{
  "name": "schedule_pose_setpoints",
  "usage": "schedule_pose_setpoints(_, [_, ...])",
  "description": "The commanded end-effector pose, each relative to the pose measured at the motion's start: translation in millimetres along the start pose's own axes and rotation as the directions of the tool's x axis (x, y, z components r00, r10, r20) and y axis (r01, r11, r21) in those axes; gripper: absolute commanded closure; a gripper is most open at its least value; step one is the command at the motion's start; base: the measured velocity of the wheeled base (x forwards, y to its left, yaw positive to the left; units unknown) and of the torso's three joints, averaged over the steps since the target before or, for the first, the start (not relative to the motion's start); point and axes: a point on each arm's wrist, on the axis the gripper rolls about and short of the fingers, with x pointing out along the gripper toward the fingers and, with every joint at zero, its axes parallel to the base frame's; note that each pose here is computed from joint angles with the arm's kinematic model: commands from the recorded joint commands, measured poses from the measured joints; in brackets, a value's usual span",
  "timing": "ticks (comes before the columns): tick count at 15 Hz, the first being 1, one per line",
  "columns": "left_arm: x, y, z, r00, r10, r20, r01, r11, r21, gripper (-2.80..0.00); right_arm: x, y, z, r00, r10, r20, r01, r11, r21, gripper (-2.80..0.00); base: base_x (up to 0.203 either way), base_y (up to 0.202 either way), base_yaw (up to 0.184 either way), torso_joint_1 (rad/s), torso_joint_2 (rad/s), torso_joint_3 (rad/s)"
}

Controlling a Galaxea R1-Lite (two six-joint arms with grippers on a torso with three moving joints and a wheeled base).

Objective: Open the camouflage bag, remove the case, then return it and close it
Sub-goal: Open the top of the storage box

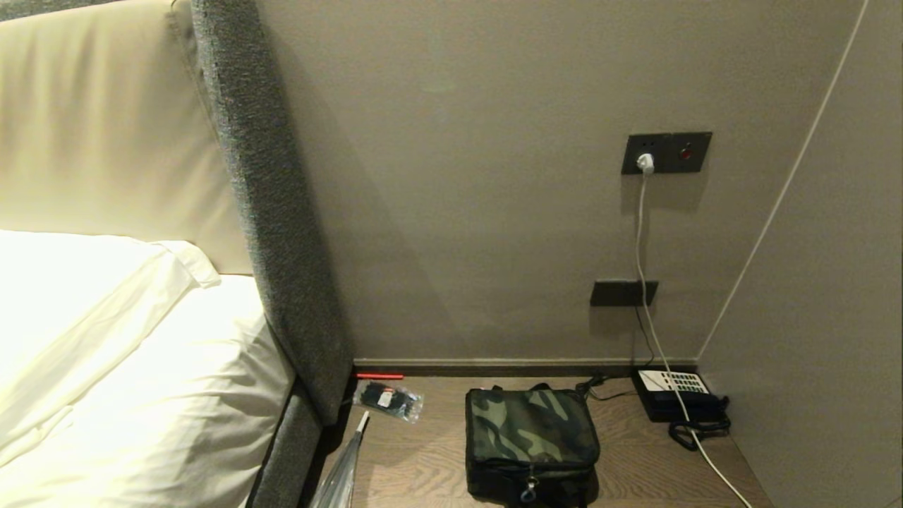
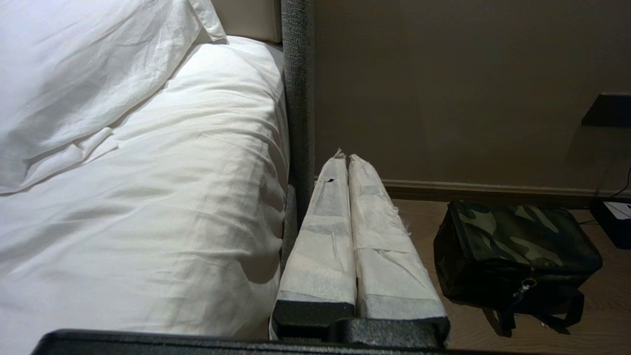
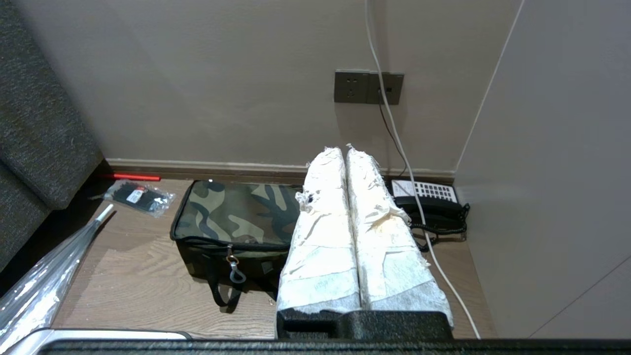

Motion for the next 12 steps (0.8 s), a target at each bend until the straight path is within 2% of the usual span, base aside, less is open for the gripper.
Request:
schedule_pose_setpoints(1, [0.0, 0.0, 0.0, 1.0, 0.0, 0.0, 0.0, 1.0, 0.0, 0.0, 0.1, 0.0, 0.1, 1.0, 0.001, 0.0, -0.001, 1.0, -0.001, 0.0, 0.0, 0.0, 0.0, 0.0, 0.0, 0.0])
schedule_pose_setpoints(12, [0.1, 0.1, -0.4, 1.0, 0.003, -0.001, -0.003, 1.0, -0.018, 0.0, 0.1, 0.0, 0.1, 1.0, 0.001, 0.0, -0.001, 1.0, -0.001, 0.0, 0.0, 0.0, 0.0, 0.0, 0.0, -0.019])
